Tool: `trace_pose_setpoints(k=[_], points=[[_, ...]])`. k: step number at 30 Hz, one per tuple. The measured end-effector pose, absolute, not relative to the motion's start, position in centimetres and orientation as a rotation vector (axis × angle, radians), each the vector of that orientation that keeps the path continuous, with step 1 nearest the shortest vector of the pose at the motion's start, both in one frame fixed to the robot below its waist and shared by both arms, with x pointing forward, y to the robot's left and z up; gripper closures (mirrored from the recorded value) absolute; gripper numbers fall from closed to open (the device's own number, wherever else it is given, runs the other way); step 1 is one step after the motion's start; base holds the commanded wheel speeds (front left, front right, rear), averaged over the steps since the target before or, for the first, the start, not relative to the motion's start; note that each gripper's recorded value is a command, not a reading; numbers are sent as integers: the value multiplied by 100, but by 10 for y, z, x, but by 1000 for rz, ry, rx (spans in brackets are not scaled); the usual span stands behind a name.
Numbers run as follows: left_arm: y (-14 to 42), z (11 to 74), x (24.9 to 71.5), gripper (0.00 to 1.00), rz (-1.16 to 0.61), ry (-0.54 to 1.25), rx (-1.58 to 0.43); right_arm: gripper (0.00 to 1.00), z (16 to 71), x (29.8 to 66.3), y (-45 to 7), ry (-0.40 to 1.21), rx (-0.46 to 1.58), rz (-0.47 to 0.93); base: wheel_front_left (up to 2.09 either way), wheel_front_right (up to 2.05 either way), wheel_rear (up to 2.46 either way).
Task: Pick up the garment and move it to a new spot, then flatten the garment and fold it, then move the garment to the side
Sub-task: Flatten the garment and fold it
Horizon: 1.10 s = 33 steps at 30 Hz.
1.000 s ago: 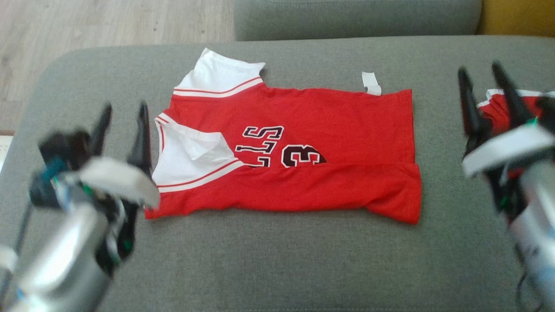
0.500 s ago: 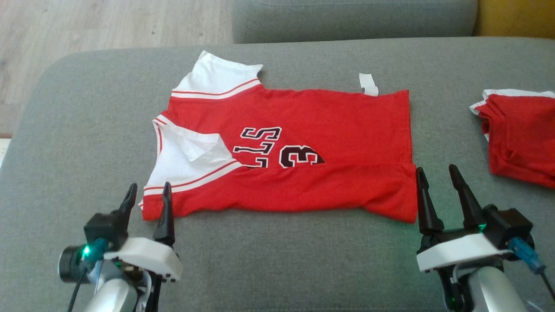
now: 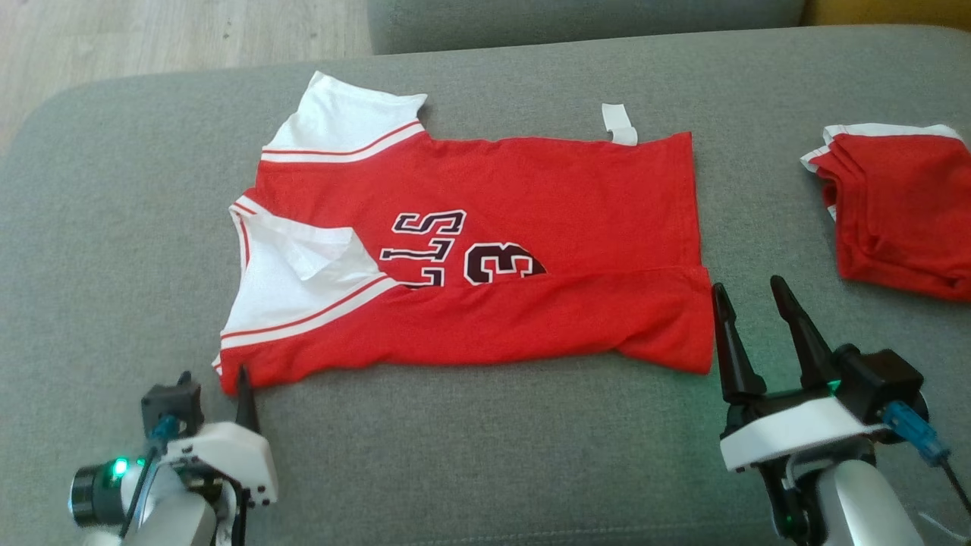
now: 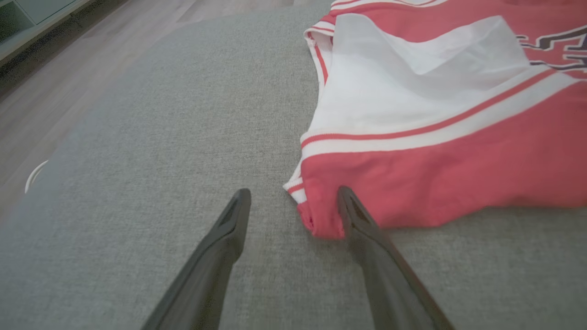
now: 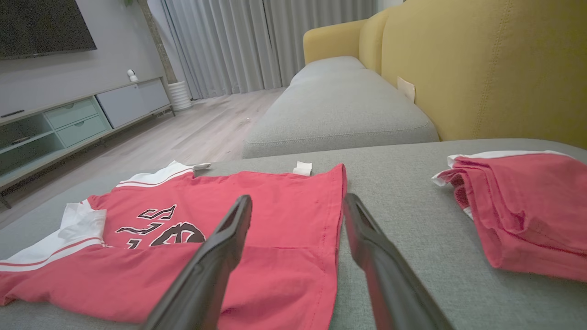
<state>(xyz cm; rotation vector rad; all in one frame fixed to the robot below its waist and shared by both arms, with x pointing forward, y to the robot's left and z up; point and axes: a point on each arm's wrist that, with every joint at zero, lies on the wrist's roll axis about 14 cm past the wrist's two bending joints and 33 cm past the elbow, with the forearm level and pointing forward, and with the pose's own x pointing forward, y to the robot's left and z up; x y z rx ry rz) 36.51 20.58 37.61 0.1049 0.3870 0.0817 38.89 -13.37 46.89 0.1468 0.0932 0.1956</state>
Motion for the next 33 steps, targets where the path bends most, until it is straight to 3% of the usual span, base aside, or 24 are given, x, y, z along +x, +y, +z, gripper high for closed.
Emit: trace_pose_setpoints(k=[7,8,9,10,14,21,27,33], points=[[202,361,368,0,55,453,104,0,470,388,-136,101,149,189,0,0,0],[201,361,369,6,43,457,101,0,471,389,-137,101,149,187,0,0,0],[199,360,370,74,34,459,96,0,471,389,-138,103,148,185,0,0,0],[198,360,371,100,28,461,89,0,470,389,-139,106,148,182,0,0,0],[189,362,374,100,-8,455,79,0,461,388,-141,153,132,177,0,0,0],[193,372,376,100,5,417,67,0,409,367,-140,370,129,171,0,0,0],[195,396,387,100,24,324,73,0,377,354,-134,505,256,153,0,0,0],[193,417,396,100,18,248,82,0,367,360,-126,536,305,156,0,0,0]])
